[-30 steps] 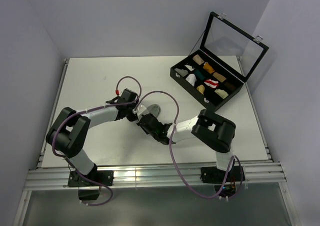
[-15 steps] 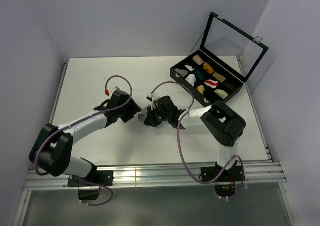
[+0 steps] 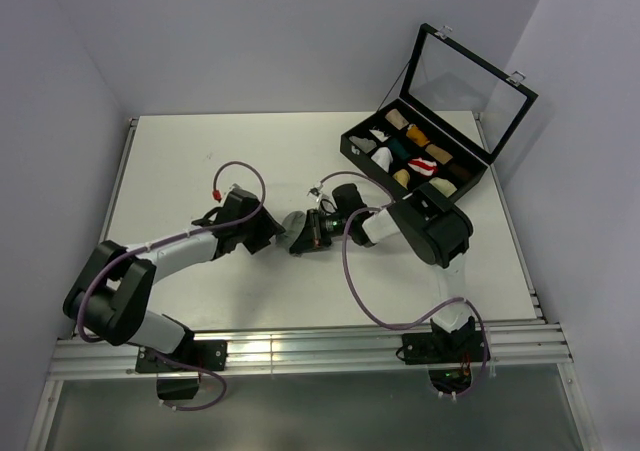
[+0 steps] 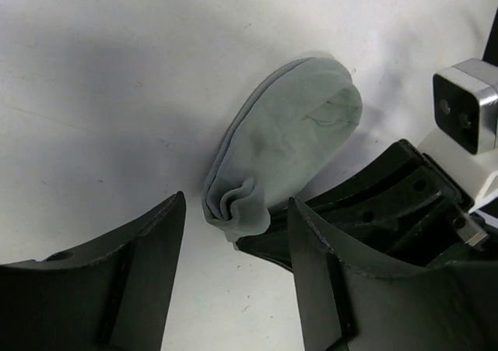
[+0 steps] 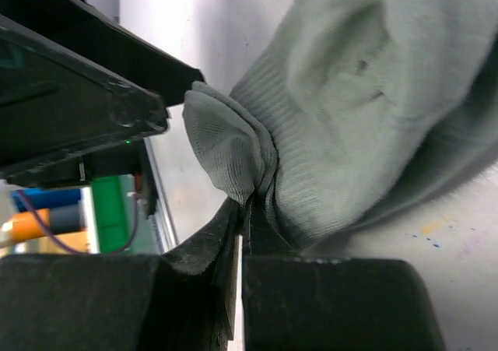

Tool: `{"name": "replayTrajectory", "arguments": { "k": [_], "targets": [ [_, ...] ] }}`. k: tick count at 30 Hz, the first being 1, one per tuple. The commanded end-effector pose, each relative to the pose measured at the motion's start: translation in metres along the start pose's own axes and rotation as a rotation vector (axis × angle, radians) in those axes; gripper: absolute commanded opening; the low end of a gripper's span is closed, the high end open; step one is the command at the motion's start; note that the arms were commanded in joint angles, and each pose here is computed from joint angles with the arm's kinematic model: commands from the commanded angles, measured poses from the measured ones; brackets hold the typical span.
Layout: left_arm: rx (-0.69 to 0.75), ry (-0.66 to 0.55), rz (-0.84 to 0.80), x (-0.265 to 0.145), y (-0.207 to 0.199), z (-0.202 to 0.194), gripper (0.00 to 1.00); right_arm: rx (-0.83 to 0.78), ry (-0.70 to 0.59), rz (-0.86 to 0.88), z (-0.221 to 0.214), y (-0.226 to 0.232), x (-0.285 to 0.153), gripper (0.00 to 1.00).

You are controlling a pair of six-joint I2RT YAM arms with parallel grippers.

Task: Roll the socks
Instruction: Roll the sock at the center of the board.

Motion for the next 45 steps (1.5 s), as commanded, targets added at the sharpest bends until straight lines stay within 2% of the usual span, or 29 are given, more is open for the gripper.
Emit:
{"name": "replayTrajectory", "arguments": {
  "k": [1,5,8,9,13,22,23,26,27,28,29,33,35,39,45],
  "targets": [
    [-0.021,0.025,-0.037,0.005,-0.007,-0.004,0.6,0.057,0.001,0.05,0.009,0.005,0.0,0.0],
    [-0.031,0.038,-0.028,0.007,-0.002,-0.009,0.59,0.083,-0.004,0.04,0.013,0.002,-0.001,0.0],
    [-0.031,0.043,-0.011,0.009,0.004,-0.011,0.54,0.099,-0.01,0.037,0.016,0.001,-0.001,0.0],
    [-0.028,0.047,0.006,0.012,0.008,-0.012,0.49,0.104,-0.014,0.038,0.018,0.001,-0.002,0.0],
    [-0.022,0.068,0.035,0.019,0.015,-0.016,0.39,0.099,-0.026,0.017,0.021,0.003,-0.004,0.0],
    [-0.001,0.062,0.077,0.033,0.016,-0.013,0.15,-0.023,-0.043,-0.078,0.024,0.007,-0.01,0.0],
    [0.004,0.067,0.085,0.033,0.017,-0.013,0.09,-0.048,-0.046,-0.082,0.025,0.013,-0.01,0.02],
    [0.02,0.07,0.087,0.034,0.015,-0.012,0.01,-0.134,-0.051,-0.157,0.024,0.016,-0.01,0.14],
    [0.026,0.07,0.09,0.033,0.014,-0.012,0.01,-0.18,-0.07,-0.171,0.029,0.025,-0.015,0.23],
    [0.031,0.07,0.093,0.032,0.014,-0.011,0.01,-0.231,-0.056,-0.207,0.025,0.025,-0.017,0.27],
    [0.047,0.072,0.091,0.031,0.012,-0.01,0.01,-0.285,-0.105,-0.261,0.036,0.031,-0.023,0.33],
    [0.085,0.085,0.087,0.026,0.004,-0.008,0.01,-0.474,-0.174,-0.425,0.038,0.042,-0.033,0.47],
    [0.108,0.101,0.082,0.025,0.001,-0.008,0.01,-0.581,-0.24,-0.494,0.048,0.05,-0.041,0.5],
    [0.125,0.116,0.067,0.023,-0.007,-0.007,0.01,-0.756,-0.261,-0.541,0.046,0.062,-0.036,0.52],
    [0.134,0.127,0.052,0.02,-0.014,-0.007,0.01,-0.866,-0.233,-0.575,0.034,0.063,-0.012,0.52]
  ]
}}
Point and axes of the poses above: each gripper's point midway between its finger pads, its own x axis out along the fingers, its own y axis along the line the jaws close on, z = x × y, the point moved 2 cm from there along -x, back along the fingers, and after that the axes turned 2 degrees about -x, right-handed, at the moved point
